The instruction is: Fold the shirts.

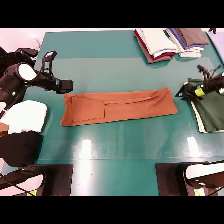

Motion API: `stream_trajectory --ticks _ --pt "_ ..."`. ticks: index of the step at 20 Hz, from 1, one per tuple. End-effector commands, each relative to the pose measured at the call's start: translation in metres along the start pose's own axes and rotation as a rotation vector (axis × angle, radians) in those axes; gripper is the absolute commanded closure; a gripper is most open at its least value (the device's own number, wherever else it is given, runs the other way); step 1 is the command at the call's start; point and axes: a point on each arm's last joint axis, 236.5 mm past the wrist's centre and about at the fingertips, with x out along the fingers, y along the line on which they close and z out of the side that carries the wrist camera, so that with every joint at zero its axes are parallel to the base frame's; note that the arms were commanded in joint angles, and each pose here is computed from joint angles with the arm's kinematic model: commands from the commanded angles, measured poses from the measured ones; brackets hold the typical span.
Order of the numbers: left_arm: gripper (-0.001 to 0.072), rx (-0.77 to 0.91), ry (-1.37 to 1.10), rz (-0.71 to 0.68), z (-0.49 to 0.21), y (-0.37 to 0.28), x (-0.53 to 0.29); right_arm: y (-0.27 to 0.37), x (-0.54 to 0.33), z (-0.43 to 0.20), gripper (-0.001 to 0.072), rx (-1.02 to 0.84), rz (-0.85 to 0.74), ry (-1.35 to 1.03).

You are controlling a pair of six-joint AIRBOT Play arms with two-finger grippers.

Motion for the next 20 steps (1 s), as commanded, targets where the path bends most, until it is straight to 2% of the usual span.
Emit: stream_trajectory --ticks 1,5,6,8,10,16,20 --pt "0.0683 0.022 0.011 -0.055 -0.004 -0.029 0.005 -0.018 0.024 -0.022 0.0197 0.118 0.139 0.054" --pt "0.0684 0.063 0.058 -0.105 -0.024 -0.074 0.035 0.010 0.062 -0.019 0.0214 0.100 0.234 0.071" --pt "0.0684 0.078 0.064 -0.117 -0.028 -0.085 0.044 0.018 0.071 -0.019 0.0290 0.065 0.225 0.083" --pt "0.0684 0.069 0.056 -0.165 -0.031 -0.108 0.063 0.039 0.075 -0.014 0.0621 -0.025 0.222 0.088" --pt "0.0684 0.026 0.048 -0.221 -0.031 -0.130 0.082 0.062 0.057 -0.004 0.0694 -0.101 0.226 0.064" --pt "0.0684 0.044 0.115 -0.256 -0.038 -0.168 0.144 0.165 -0.042 0.004 0.0694 -0.347 0.221 -0.080" --pt "0.0684 0.080 0.159 -0.278 -0.054 -0.193 0.173 0.241 -0.076 -0.012 0.0694 -0.512 0.232 -0.169"
